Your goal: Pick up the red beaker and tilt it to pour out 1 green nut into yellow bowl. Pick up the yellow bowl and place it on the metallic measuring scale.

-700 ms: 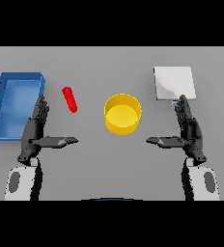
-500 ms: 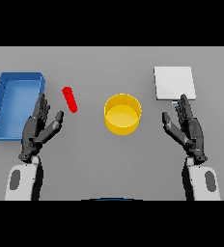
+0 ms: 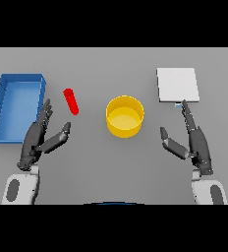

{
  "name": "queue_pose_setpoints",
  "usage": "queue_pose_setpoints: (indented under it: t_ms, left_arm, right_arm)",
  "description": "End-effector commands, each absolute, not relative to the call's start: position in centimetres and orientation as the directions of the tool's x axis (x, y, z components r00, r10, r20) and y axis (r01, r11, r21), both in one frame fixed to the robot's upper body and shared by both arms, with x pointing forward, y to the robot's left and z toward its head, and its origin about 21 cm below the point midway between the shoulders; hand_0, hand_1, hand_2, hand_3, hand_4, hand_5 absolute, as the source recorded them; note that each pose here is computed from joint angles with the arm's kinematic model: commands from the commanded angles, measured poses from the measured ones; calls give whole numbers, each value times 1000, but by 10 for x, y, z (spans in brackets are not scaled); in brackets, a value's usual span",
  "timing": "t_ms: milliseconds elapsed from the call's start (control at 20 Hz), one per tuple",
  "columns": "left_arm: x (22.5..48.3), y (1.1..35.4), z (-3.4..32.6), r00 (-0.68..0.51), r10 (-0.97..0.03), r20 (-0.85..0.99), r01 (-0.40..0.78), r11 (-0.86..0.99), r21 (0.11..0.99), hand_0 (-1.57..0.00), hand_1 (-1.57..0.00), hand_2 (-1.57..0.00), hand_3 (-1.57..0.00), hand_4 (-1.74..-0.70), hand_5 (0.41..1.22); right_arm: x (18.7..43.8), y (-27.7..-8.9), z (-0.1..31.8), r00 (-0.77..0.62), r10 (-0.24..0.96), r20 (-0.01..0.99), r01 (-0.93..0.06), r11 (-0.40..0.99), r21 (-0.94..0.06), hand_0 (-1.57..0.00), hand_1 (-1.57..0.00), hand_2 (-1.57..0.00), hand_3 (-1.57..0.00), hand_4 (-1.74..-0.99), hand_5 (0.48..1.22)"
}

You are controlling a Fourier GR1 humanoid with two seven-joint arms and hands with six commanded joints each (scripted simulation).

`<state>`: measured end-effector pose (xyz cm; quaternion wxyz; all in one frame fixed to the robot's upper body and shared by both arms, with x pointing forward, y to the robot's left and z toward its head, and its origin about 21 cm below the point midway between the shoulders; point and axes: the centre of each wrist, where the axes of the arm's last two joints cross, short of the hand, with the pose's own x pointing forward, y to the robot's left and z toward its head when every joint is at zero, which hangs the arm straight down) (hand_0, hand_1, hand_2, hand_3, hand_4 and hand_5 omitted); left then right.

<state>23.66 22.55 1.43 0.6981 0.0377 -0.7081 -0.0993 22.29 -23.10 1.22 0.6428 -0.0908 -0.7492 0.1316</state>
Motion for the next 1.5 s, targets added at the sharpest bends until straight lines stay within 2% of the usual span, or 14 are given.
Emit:
queue_pose_setpoints:
  t_ms: [0, 200, 350, 750, 900, 1150, 1450]
  left_arm:
    - [240, 221, 13, -14, -198, 980, 98, 975, 199, 1, 1, 1, 1, -1239, 668]
    - [263, 214, 6, 16, -183, 983, 129, 975, 179, 1, 1, 1, 1, -1331, 713]
    - [279, 213, 2, 20, -206, 978, 134, 970, 202, 1, 1, 1, 1, -1377, 738]
    - [318, 208, -17, 85, -207, 975, 127, 972, 195, 1, 1, 1, 1, -1339, 717]
    - [332, 206, -18, 73, -212, 975, 124, 971, 202, 1, 1, 1, 1, -1323, 712]
    - [351, 200, -16, 84, -223, 971, 138, 968, 210, 1, 1, 1, 1, -1311, 703]
    - [363, 195, -18, 42, -209, 977, 160, 967, 199, 1, 1, 1, 1, -1363, 735]
  right_arm:
    - [223, -231, 12, -148, 298, 943, -35, 951, -306, 1, 1, 1, 1, -1250, 681]
    - [223, -234, 13, -154, 250, 956, -54, 964, -261, 1, 1, 1, 1, -1280, 679]
    - [220, -230, 12, -166, 234, 958, -53, 968, -246, 1, 1, 1, 1, -1304, 678]
    - [222, -235, 15, -153, 233, 960, -38, 970, -241, 1, 1, 1, 1, -1341, 689]
    - [221, -231, 11, -133, 224, 965, -48, 971, -232, 1, 1, 1, 1, -1338, 688]
    - [225, -234, 13, -147, 222, 964, -39, 972, -230, 1, 1, 1, 1, -1329, 684]
    - [221, -239, 15, -136, 228, 964, -36, 971, -235, 1, 1, 1, 1, -1298, 682]
